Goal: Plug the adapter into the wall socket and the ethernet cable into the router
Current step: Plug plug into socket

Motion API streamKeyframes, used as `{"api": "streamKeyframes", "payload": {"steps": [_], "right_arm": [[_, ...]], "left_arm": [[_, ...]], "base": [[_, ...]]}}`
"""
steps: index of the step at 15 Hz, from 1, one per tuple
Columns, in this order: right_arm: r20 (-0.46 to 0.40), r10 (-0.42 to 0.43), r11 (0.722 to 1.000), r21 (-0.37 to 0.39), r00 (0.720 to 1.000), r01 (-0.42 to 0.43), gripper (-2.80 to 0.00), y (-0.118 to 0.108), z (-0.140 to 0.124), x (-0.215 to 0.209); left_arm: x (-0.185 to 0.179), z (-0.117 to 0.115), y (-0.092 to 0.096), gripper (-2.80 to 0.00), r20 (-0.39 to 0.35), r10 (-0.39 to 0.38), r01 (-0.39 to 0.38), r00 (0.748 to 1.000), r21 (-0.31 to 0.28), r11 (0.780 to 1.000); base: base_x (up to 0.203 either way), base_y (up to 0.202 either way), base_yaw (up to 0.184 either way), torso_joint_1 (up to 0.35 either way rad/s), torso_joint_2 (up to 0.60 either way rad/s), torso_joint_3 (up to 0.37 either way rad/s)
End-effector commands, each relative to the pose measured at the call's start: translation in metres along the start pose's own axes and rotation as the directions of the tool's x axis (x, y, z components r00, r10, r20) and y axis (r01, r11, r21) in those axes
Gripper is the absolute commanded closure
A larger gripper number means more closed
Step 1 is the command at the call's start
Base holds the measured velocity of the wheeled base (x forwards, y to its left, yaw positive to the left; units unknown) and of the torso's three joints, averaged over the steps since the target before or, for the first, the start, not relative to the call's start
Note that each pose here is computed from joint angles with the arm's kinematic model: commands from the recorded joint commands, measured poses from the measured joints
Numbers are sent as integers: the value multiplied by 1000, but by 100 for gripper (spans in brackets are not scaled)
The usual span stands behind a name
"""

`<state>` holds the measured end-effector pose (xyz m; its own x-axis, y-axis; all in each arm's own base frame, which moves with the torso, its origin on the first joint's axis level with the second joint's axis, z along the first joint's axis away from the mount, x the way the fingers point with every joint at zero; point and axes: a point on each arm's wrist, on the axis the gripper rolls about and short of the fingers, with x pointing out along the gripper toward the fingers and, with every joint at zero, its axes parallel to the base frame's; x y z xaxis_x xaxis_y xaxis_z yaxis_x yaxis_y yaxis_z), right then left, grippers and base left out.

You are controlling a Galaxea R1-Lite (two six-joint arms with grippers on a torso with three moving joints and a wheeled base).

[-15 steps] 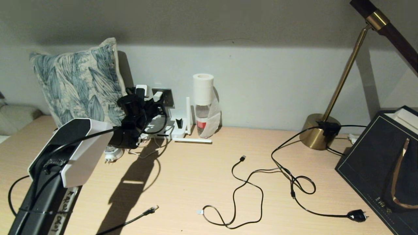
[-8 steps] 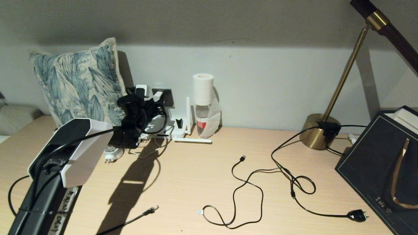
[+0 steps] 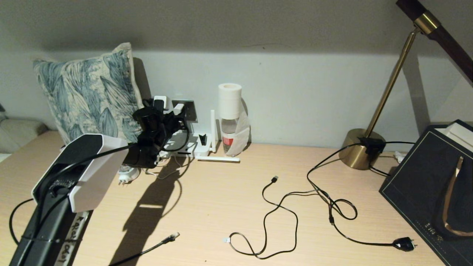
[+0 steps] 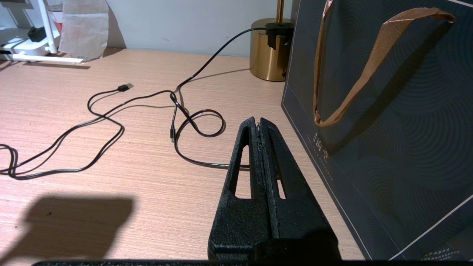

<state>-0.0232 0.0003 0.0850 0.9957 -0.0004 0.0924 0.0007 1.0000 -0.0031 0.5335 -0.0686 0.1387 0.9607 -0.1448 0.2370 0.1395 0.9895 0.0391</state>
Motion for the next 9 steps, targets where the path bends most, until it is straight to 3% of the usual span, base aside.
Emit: {"api": "streamKeyframes", "payload": {"steps": [1,9], "right_arm": [[-35,1,1000,0,999,-1,0,0,-10,2],[-36,1,1000,0,999,-1,0,0,-10,2]], "left_arm": [[0,1,0,0,6,-1,1,1000,0,1000],[0,2,-4,0,9,-13,13,1000,-1,1000]], "base": [[0,0,0,0,0,0],[0,0,0,0,0,0]]}}
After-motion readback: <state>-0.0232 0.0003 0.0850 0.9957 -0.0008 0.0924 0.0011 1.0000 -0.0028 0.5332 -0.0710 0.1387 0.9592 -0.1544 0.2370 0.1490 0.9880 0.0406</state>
